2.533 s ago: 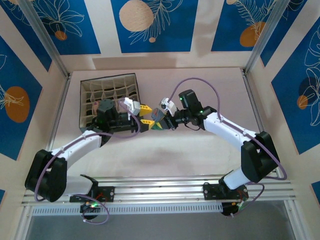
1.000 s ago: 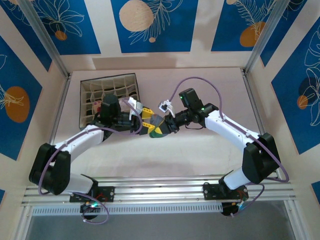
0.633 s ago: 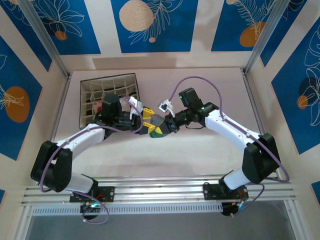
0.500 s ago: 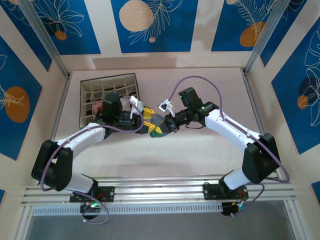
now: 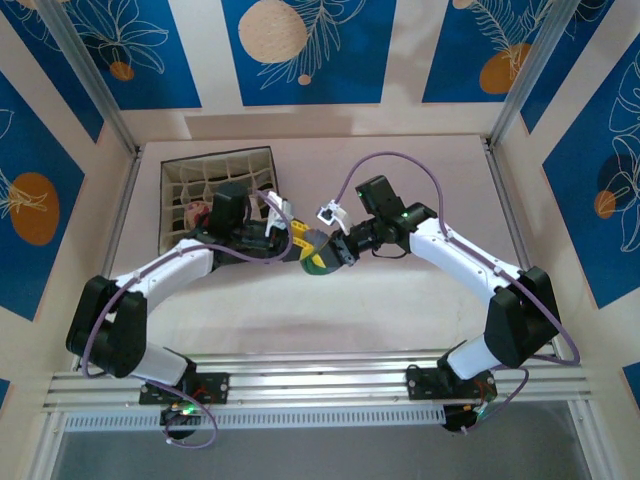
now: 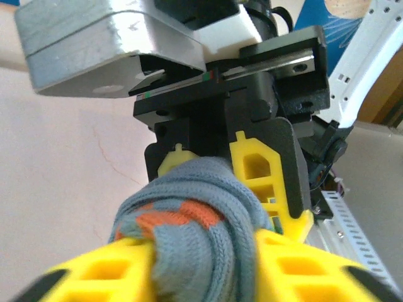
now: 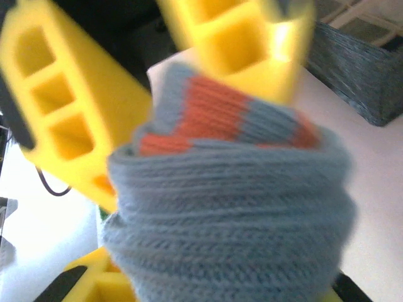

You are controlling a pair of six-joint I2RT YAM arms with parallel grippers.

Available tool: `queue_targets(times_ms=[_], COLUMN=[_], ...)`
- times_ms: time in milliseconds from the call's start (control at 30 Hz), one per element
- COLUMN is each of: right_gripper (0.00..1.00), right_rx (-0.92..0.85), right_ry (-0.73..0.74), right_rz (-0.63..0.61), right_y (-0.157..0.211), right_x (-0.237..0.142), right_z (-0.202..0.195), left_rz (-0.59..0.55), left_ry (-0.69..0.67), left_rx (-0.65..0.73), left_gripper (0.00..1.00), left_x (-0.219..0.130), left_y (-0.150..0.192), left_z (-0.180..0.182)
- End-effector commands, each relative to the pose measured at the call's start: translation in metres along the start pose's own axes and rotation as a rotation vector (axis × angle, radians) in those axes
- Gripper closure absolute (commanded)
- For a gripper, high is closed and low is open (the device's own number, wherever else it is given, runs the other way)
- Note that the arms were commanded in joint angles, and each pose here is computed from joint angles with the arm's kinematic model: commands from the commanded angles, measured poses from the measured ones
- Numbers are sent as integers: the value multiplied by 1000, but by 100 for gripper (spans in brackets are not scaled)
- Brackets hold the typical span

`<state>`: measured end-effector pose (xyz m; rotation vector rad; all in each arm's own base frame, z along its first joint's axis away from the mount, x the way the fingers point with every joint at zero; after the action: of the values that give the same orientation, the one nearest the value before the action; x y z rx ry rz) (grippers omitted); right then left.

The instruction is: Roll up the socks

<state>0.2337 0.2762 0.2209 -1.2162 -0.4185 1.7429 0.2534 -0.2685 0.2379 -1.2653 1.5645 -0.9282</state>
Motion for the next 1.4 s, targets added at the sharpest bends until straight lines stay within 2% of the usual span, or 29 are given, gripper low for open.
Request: queue_targets(times_ms=[0,333,500,533,600,733,800,867,967,1067,1167,1367], right_gripper=[92,56,50,50,57,83,92,100,100,100,100,100], right_rx=[-189,-167,-169,-167,-162,-150,-151,-154,-160,-163,-166,-202], right_ry=[-51,-18,3,2,-14,-48,-62,-69,-50,-11,12,25], right_rz=[-157,-193,-194,-192,-190,-193,-201,-207,-215,-226,-239,-269], right_y=[-47,-41,-41,-41,-40,-39,-40,-41,-42,-42,-44,-54], right_x=[-12,-24,-27,-28,-28,-28,-28,-28,-29,-30,-32,-31], right_z=[20,11,8,8,8,8,10,11,10,6,5,9], left_rz=[68,-32,-45,-50,-62,-100,-116,-130,-161,-192,-196,-193], left_ry=[60,9,-29,-33,-33,-18,-12,-13,-26,-15,14,-2], left_rx=[-85,-65,-61,-59,-63,-72,-71,-71,-79,-92,-101,-149], left_gripper=[100,100,100,100,100,100,100,86,57,44,39,38], left_x=[16,2,-4,-5,-8,-12,-13,-14,-18,-23,-22,-20], left_y=[22,6,2,1,-2,-9,-12,-15,-17,-17,-16,-6], left_z=[-9,-2,1,1,1,1,1,1,3,4,2,9])
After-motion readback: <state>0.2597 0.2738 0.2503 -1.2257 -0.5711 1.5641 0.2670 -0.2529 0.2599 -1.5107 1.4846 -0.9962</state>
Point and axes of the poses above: each hand's point on the last joint's axis, 136 mm out from that joint toward the fingers, its own x axis out along the fingers, its own z axis along the line the jaws close on, y = z × x, the point moved 3 cm from there along -x, back along the fingers, and after that the axes turned 7 degrees about -x, right-handed, at the moved point
